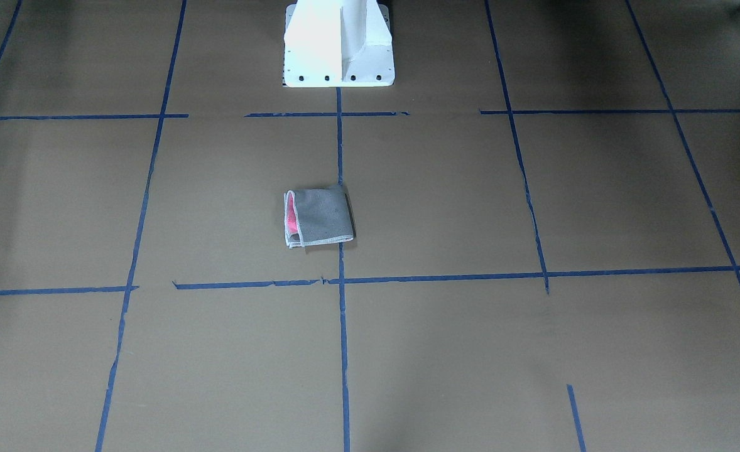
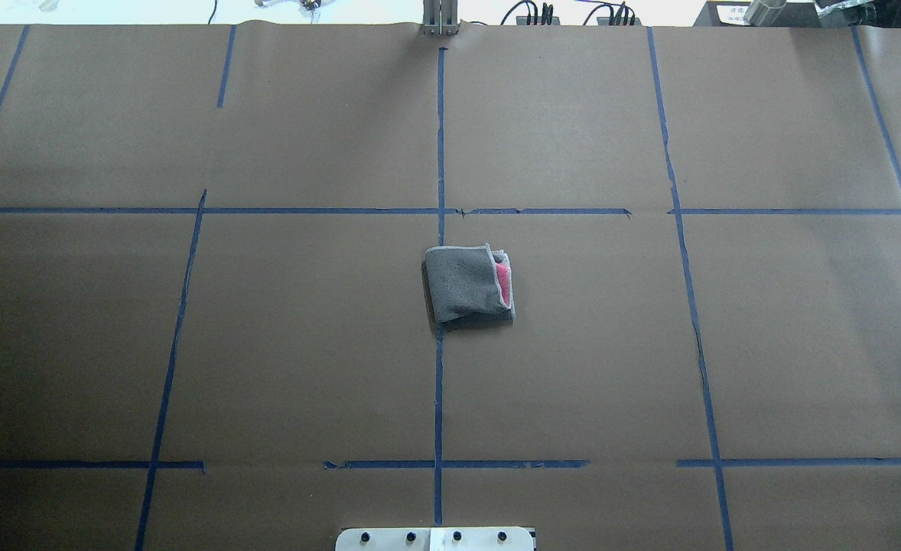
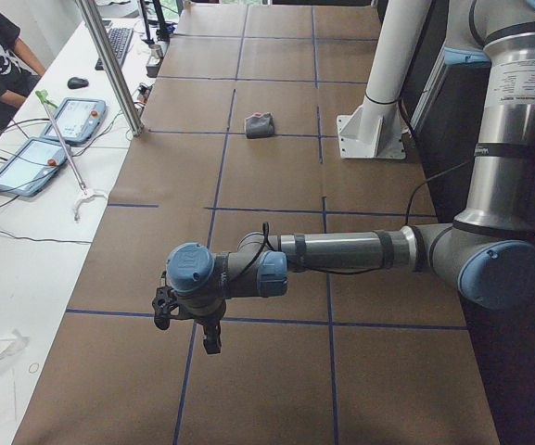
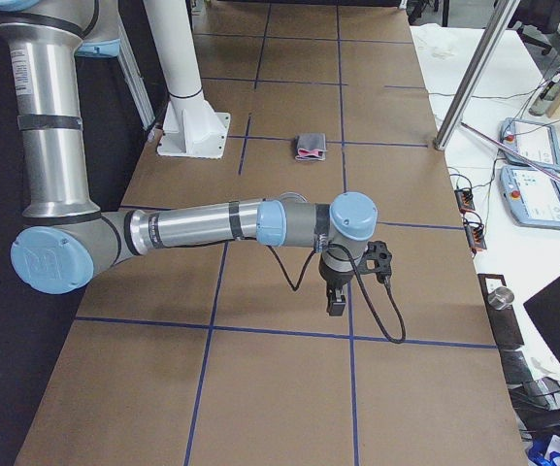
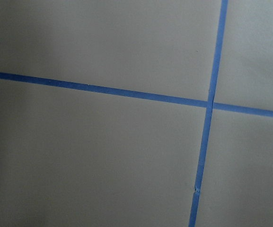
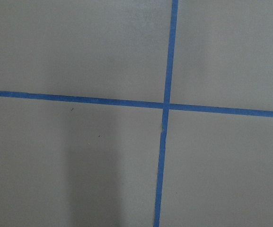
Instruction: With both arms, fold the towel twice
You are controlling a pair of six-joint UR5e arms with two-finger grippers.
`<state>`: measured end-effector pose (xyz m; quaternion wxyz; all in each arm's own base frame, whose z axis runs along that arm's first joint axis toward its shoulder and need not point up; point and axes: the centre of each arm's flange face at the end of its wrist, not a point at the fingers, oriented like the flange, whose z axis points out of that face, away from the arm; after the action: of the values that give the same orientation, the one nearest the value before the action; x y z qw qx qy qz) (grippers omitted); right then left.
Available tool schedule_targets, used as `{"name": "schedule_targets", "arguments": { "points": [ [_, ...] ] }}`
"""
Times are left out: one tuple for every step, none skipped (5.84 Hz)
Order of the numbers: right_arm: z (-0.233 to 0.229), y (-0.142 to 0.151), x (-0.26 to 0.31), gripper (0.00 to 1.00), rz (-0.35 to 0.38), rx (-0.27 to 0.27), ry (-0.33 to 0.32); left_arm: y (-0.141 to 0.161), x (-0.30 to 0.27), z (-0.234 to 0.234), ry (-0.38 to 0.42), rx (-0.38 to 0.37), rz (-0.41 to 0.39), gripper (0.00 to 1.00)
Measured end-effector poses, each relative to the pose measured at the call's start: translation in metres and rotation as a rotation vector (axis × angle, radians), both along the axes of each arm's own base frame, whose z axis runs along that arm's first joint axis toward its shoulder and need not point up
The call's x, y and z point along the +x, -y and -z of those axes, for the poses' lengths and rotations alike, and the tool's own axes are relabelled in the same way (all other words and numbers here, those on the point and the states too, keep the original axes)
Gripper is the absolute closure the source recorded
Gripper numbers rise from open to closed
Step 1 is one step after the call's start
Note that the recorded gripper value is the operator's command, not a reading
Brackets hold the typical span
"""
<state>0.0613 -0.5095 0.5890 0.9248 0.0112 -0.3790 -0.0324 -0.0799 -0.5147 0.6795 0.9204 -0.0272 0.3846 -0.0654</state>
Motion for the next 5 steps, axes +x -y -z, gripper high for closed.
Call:
{"name": "schedule_targets", "arguments": {
  "points": [
    [0.001,0.0,0.0,0.0,0.001,0.001,0.0,0.006,0.015,0.007,0.011,0.014,-0.028,0.0],
    [0.002,0.001,-0.002,0.0,0.003,0.003,0.0,0.008,0.022,0.017,0.02,0.034,-0.043,0.0],
    [0.002,0.003,-0.003,0.0,0.005,0.003,0.0,0.008,0.025,0.024,0.024,0.053,-0.05,0.0],
    [0.002,0.003,-0.004,0.0,0.009,0.006,-0.001,0.009,0.025,0.026,0.025,0.061,-0.053,0.0],
    [0.002,0.004,-0.005,0.0,0.013,0.007,-0.002,0.008,0.026,0.024,0.027,0.06,-0.054,0.0]
  ]
}}
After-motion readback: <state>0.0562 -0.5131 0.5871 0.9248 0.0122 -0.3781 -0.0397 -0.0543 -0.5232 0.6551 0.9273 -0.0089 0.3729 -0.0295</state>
